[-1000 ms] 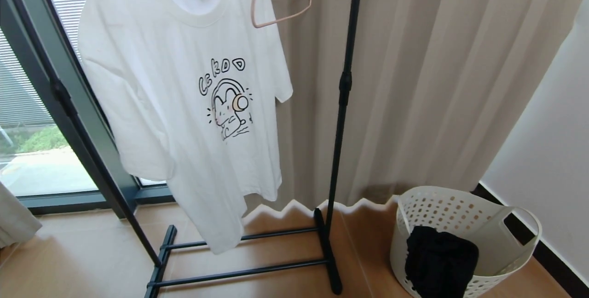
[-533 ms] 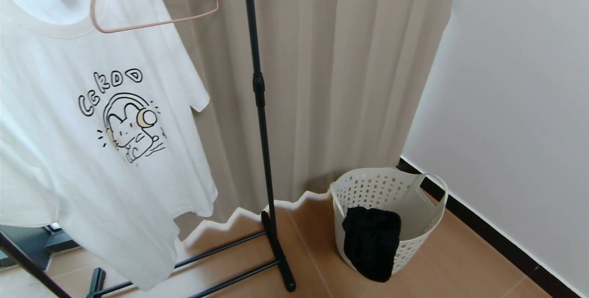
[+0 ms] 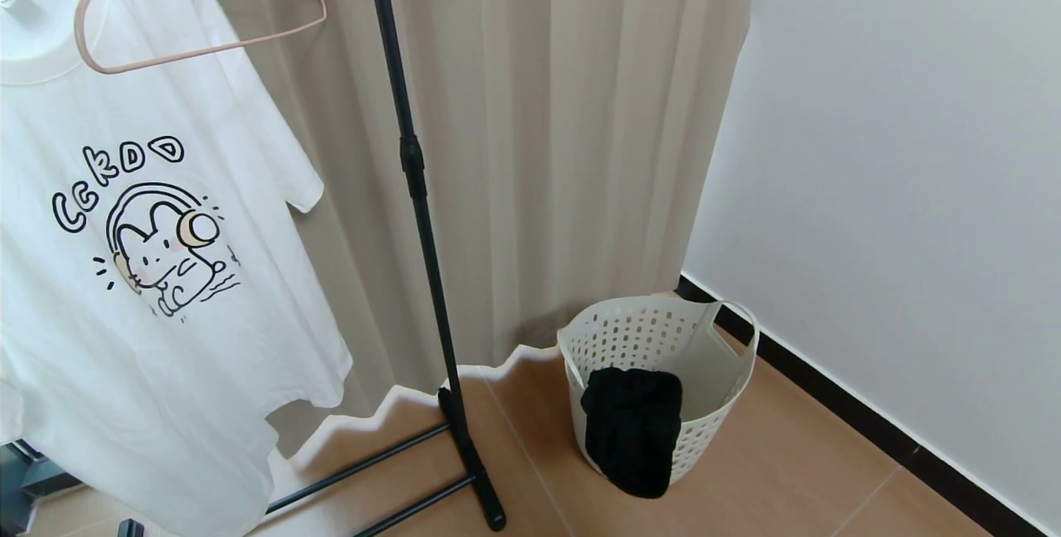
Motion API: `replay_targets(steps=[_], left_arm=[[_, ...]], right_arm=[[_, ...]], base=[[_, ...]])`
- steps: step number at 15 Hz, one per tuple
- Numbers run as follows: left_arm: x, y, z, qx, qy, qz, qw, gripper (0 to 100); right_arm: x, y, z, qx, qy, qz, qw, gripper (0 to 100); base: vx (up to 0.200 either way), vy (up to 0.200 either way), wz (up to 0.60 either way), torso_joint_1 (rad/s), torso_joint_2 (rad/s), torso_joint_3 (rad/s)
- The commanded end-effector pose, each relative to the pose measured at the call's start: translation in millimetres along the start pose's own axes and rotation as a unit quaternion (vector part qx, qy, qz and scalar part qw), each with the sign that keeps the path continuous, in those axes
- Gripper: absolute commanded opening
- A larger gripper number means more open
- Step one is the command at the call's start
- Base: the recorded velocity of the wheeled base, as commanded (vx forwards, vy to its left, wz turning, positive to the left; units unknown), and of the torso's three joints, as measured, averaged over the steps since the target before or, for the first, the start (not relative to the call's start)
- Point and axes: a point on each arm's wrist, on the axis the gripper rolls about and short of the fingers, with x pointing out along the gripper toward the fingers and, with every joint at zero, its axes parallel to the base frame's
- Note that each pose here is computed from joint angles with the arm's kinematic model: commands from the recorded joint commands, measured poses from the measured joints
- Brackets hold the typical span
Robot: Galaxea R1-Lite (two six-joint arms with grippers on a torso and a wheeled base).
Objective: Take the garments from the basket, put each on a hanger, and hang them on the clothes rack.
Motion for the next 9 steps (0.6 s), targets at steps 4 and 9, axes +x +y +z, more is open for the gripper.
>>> replay_targets(steps=[4,9], left_arm=[[0.0,0.0,0.0,0.0,0.0,0.0,1.0,100],[0.0,0.0,0.0,0.0,0.0,0.0,1.0,100]], right_arm=[[0.0,0.0,0.1,0.0,-0.001,0.0,1.0,100],[0.0,0.0,0.1,-0.001,-0.001,0.0,1.0,100]], base=[[0.0,-0.15,0.0,-0.001,0.0,0.002],[0.0,0.0,0.0,0.0,0.0,0.0]])
